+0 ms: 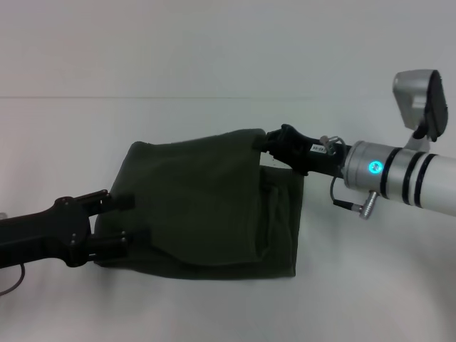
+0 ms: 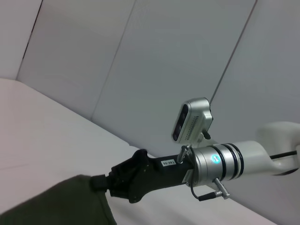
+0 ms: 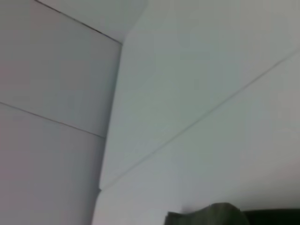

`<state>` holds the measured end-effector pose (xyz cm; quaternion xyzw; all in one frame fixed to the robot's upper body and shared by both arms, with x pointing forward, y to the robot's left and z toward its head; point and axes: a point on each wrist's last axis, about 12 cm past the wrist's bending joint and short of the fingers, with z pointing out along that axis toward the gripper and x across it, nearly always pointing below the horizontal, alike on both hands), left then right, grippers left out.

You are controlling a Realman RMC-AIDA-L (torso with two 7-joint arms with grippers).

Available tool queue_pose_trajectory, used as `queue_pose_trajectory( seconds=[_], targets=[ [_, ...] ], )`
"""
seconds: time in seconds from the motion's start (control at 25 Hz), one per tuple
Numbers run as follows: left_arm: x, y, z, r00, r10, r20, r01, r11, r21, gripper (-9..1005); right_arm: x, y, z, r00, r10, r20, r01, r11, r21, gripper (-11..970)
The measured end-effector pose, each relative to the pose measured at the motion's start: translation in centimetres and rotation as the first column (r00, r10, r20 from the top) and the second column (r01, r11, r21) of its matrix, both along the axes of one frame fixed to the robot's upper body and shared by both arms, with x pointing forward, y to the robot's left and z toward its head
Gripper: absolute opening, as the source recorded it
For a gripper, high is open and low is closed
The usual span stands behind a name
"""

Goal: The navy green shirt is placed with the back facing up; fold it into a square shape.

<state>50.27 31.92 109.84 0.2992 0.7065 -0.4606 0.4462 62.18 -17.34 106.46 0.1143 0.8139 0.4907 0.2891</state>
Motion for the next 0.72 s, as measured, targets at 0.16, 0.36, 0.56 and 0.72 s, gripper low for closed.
queue_pose_trajectory(
  seconds=[0.16,0.36,0.56,0.72],
  targets=[
    [-0.1,0.0,0.1,1.0,-0.008,0.0,0.008,1.0,-0.012,875,-0.3,-1.5,0.0,0.999,-0.04,0.018,0.04,0.999,0.036,17],
    [-0.2,-0.2,0.2,1.0,-0.02,-0.003,0.02,1.0,-0.02,874,-0.5,-2.6,-0.6,0.996,-0.088,0.009,0.088,0.996,0.023,17],
    [-0.4,-0.5,0.0,0.999,-0.036,-0.014,0.035,0.999,-0.028,873,-0.3,-2.9,-1.1,0.992,-0.123,0.003,0.123,0.992,-0.022,16],
    [-0.6,-0.7,0.0,0.999,-0.049,-0.018,0.048,0.998,-0.037,872,-0.3,-3.0,-1.5,0.99,-0.141,-0.01,0.14,0.989,-0.043,16]
  ],
)
